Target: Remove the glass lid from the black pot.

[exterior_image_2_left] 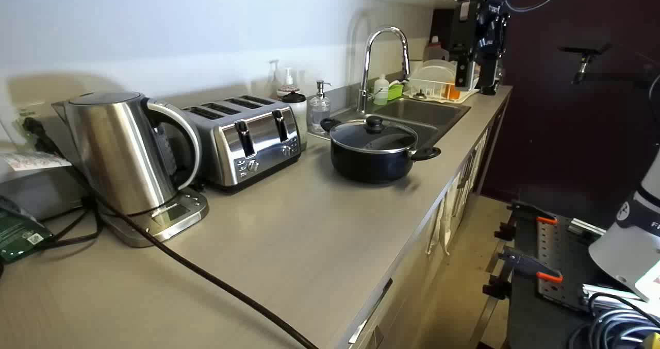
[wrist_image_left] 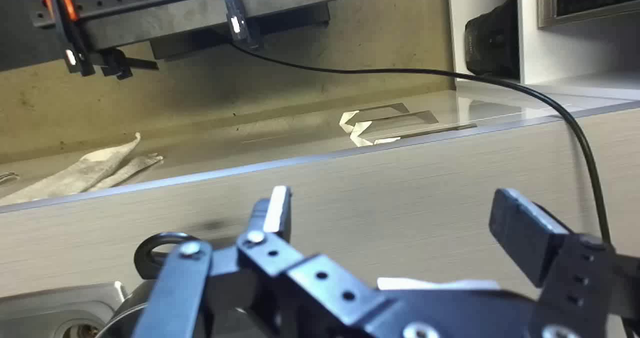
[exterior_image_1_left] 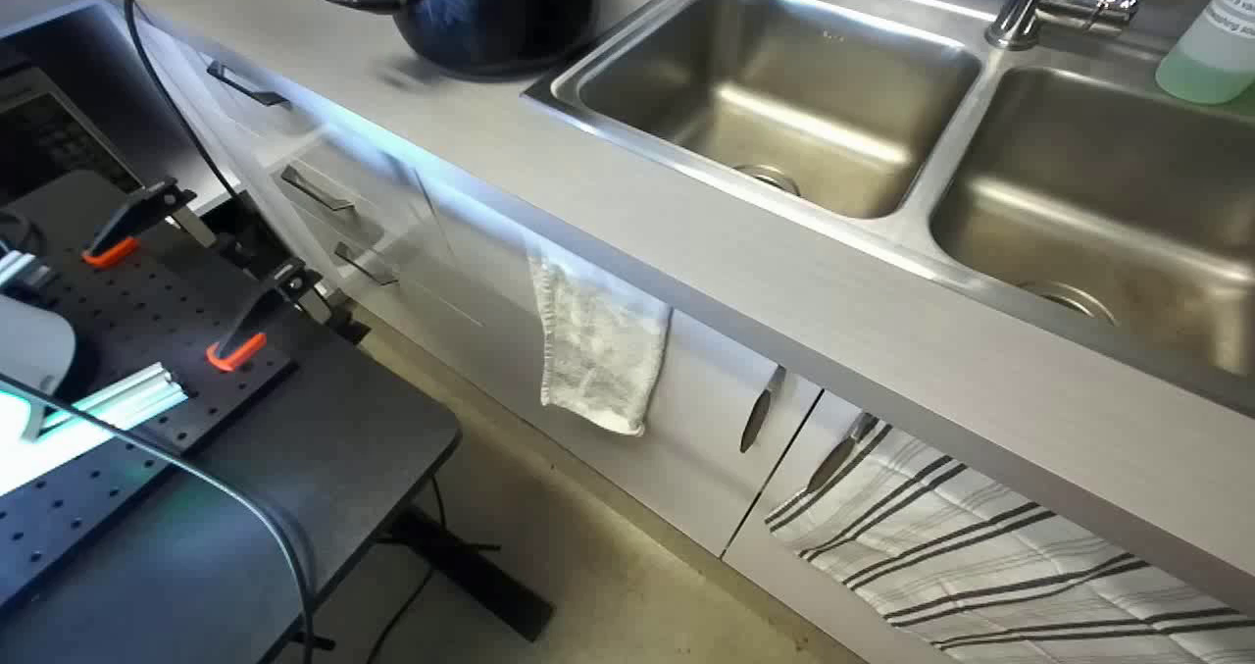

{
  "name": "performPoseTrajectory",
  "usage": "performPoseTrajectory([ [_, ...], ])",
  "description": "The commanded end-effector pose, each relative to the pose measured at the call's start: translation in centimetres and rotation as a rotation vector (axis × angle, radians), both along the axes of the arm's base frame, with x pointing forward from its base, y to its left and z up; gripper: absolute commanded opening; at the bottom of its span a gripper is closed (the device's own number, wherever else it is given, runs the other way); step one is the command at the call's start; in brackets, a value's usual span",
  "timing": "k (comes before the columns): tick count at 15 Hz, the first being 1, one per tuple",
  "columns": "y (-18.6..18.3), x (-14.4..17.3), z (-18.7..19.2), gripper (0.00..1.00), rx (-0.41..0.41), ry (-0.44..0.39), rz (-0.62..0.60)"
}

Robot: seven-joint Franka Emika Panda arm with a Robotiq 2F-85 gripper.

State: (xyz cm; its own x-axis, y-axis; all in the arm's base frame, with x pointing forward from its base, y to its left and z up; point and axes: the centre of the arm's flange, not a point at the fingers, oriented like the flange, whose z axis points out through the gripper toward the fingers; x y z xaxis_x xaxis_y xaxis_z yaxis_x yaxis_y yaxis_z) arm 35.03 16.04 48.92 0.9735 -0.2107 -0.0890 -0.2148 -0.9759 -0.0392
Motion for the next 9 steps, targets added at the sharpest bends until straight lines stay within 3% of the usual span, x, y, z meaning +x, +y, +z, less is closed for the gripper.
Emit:
performPoseTrajectory([
  [1,0.01,0.02,0.05,1.0,0.0,-0.001,0.0],
  [9,-0.34,0.37,-0.25,1.0,-0.016,-0.007,0.008],
])
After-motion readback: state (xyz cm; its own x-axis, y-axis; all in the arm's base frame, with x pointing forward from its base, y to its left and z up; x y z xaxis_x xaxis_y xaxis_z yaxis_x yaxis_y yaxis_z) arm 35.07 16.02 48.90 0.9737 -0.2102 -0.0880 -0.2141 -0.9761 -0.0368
